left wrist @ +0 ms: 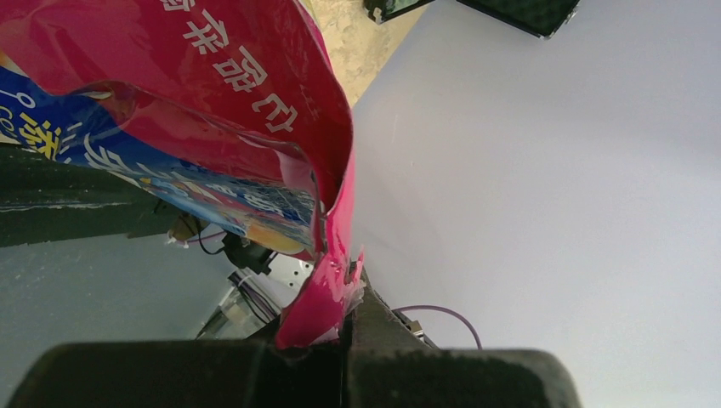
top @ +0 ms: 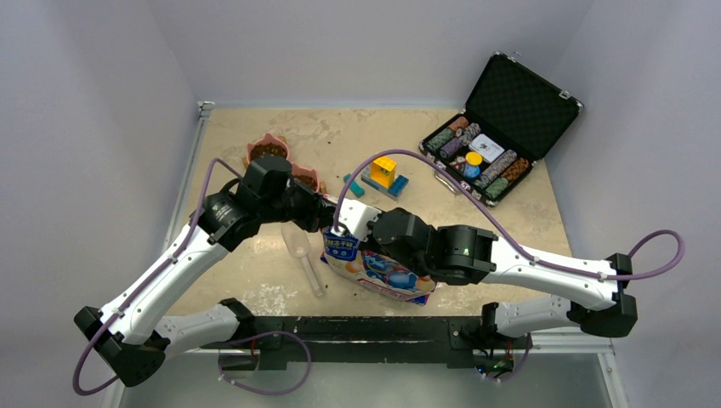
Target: Serve the pet food
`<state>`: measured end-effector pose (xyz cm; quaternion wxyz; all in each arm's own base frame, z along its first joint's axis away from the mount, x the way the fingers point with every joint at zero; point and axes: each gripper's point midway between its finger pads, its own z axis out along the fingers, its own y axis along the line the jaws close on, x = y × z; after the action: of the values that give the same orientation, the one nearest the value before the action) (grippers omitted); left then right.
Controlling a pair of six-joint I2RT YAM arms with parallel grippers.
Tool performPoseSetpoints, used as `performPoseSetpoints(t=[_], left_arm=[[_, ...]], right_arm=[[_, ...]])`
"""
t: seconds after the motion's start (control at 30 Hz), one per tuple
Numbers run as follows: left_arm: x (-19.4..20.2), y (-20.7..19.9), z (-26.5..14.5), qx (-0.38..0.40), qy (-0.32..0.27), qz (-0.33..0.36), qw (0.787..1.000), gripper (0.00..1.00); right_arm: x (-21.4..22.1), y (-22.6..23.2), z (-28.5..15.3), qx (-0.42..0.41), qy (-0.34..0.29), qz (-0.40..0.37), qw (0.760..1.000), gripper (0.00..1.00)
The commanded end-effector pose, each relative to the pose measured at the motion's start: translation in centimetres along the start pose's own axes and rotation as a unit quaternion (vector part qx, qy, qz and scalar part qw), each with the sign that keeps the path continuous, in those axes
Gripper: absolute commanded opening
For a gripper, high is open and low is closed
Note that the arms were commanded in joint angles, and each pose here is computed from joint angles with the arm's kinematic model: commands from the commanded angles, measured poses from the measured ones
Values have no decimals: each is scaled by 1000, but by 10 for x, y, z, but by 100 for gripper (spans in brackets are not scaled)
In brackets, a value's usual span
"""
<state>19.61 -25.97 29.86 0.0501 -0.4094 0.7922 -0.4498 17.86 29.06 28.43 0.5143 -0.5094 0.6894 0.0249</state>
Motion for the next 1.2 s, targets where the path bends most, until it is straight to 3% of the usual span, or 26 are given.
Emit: performPoseSetpoints(t=[0.0, 0.07, 0.1, 0.13, 0.47, 0.53, 0.6, 0.67, 0.8, 1.17], left_arm=[[-20, -11, -6, 33, -46, -13, 998, 0], [-21, -12, -7, 36, -48, -14, 998, 0], [-20, -11, -8, 34, -48, -14, 998, 0], [-21, -11, -9, 34, -49, -15, 998, 0], [-21, -11, -15, 29, -53, -13, 998, 0], [-19, -8, -13, 22, -43, -20, 999, 0], [-15, -5, -7, 20, -26, -27, 999, 9], [-13, -3, -4, 17, -19, -30, 999, 25], [-14, -2, -9, 13, -27, -23, 999, 39], [4, -13, -6, 12, 17, -18, 1000, 56]], right_arm=[[-2, -15, -18, 14, -18, 24, 999, 14], [9, -13, -16, 15, 1, 16, 1000, 12], [10, -12, -16, 12, 3, 15, 1000, 1], [9, -12, -17, 10, 2, 16, 1000, 0], [6, -2, -28, -35, -10, 63, 997, 0], [13, -3, -29, -33, 0, 60, 998, 25], [14, -1, -31, -39, -1, 57, 998, 39], [12, 0, -34, -48, -8, 60, 997, 41], [5, 1, -38, -61, -21, 64, 996, 42], [-13, 2, -52, -92, -52, 85, 991, 51]])
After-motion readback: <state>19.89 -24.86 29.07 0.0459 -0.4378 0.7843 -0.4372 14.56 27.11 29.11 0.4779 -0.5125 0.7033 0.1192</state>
